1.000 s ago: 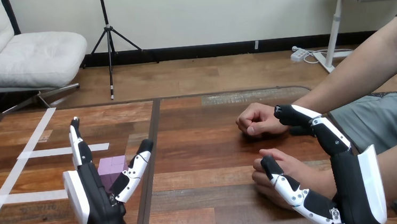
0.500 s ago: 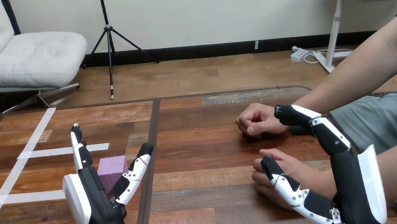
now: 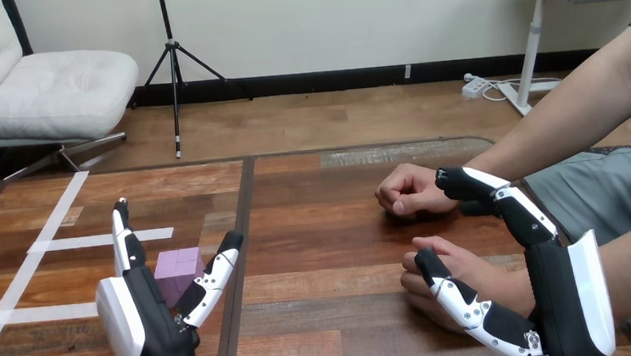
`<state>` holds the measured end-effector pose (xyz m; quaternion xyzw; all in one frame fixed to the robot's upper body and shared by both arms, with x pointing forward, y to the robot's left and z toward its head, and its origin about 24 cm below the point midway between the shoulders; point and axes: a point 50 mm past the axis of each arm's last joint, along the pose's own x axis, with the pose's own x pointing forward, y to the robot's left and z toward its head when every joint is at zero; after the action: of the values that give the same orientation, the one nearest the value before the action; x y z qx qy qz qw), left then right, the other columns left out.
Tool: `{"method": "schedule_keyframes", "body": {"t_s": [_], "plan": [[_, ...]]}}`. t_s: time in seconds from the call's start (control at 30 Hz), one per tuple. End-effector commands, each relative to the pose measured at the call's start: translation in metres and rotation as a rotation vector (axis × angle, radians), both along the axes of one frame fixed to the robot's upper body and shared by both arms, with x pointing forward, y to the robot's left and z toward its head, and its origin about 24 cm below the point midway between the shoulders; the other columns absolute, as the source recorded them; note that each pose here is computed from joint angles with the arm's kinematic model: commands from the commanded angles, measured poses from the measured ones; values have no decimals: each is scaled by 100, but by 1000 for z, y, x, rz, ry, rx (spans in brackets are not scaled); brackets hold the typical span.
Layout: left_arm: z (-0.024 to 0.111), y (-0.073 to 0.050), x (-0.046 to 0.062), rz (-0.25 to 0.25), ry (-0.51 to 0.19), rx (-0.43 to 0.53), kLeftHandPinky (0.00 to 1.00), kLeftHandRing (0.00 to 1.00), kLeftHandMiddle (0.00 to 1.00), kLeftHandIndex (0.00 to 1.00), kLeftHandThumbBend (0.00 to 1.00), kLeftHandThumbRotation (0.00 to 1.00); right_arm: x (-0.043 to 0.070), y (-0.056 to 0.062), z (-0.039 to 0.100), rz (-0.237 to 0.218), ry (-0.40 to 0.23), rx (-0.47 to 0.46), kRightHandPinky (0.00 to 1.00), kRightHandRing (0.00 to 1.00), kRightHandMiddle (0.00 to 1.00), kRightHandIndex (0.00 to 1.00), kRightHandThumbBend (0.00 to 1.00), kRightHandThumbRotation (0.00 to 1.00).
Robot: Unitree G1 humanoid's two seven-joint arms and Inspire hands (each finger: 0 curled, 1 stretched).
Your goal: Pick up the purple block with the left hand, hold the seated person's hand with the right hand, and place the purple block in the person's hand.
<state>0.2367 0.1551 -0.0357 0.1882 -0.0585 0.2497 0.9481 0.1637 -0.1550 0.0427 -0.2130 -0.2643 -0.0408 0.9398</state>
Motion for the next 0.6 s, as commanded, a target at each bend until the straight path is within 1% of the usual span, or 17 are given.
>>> {"method": "schedule_keyframes", "body": {"t_s": [0.0,0.27,0.57], "plan": [[16,0,18,-24,-64,46,89,92,94,94,90,43,9,-1,16,18,-84,-19,67,73,75,75,47,21],[15,3,19,-10,-43,58,91,92,94,94,90,42,10,-1,16,21,-82,-20,67,73,75,75,47,21],[14,5,19,1,-28,59,92,93,95,94,90,44,10,-1,16,21,-84,-16,67,73,75,75,48,20]]}}
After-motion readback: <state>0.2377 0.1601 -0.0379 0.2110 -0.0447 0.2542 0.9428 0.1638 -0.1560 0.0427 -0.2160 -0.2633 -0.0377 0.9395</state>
